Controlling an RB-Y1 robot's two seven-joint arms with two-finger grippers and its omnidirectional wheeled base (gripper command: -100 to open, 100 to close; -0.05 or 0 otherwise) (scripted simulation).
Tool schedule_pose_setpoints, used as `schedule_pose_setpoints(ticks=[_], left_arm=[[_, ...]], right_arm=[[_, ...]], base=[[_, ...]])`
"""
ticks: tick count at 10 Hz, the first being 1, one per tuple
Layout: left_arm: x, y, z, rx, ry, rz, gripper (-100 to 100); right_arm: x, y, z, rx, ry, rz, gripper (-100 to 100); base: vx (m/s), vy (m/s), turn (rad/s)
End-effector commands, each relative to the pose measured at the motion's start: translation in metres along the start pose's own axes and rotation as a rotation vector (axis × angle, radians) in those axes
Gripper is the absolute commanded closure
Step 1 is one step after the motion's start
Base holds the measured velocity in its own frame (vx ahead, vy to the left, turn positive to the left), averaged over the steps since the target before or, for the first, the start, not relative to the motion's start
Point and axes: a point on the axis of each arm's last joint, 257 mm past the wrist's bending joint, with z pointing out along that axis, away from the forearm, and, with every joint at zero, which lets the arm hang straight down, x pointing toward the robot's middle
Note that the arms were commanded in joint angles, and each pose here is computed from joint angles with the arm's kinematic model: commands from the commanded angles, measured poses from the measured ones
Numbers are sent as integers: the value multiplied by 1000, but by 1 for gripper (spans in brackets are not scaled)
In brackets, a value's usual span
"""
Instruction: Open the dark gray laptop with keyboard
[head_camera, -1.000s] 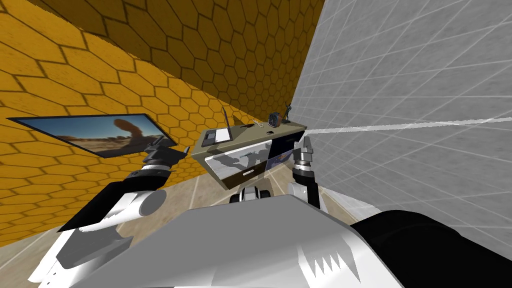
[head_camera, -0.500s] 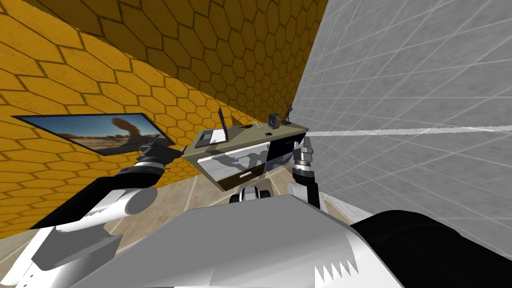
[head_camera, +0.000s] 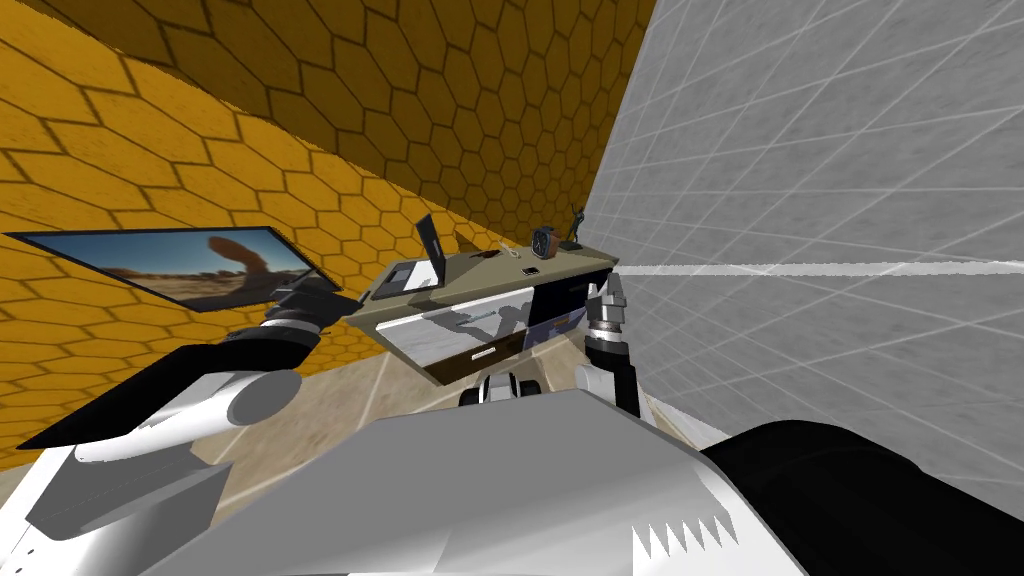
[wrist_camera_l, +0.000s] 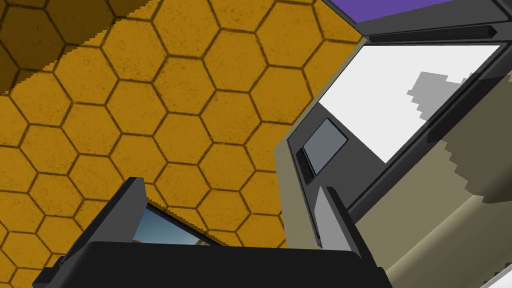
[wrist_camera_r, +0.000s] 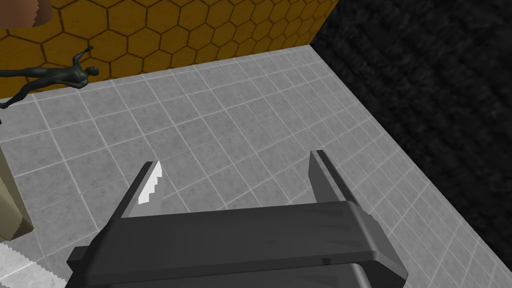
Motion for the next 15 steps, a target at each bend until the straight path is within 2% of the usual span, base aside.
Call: schedule_pose_setpoints(ticks=[1, 2, 3, 5, 6, 7, 8, 10, 11, 15], left_arm=[[-4, -5, 3, -14, -17, -27, -100], [-7, -11, 6, -23, -29, -50, -100], [-7, -11, 6, -23, -30, -50, -100], [-10, -27, 11, -26, -44, -94, -100], [-12, -24, 10, -38, -53, -94, -100], [-13, -32, 12, -38, -60, -115, -100], [-14, -31, 12, -43, -63, -115, -100], [-15, -46, 16, -44, -74, -153, -100], [-16, -44, 15, -51, -81, -153, -100], [-15, -69, 19, -61, -102, -211, -100]], right_arm=[[0, 0, 0, 0, 0, 0, 0], [0, 0, 0, 0, 0, 0, 0], [0, 0, 0, 0, 0, 0, 0], [0, 0, 0, 0, 0, 0, 0], [0, 0, 0, 0, 0, 0, 0], [0, 0, 0, 0, 0, 0, 0], [0, 0, 0, 0, 0, 0, 0], [0, 0, 0, 0, 0, 0, 0], [0, 0, 0, 0, 0, 0, 0], [0, 0, 0, 0, 0, 0, 0]], base=[[56, -114, 34], [80, -116, 59], [77, -103, 29], [136, -148, 54], [116, -153, 32], [107, -138, 27], [57, -104, 19], [70, -134, 43], [84, -129, 27], [112, -152, 37]])
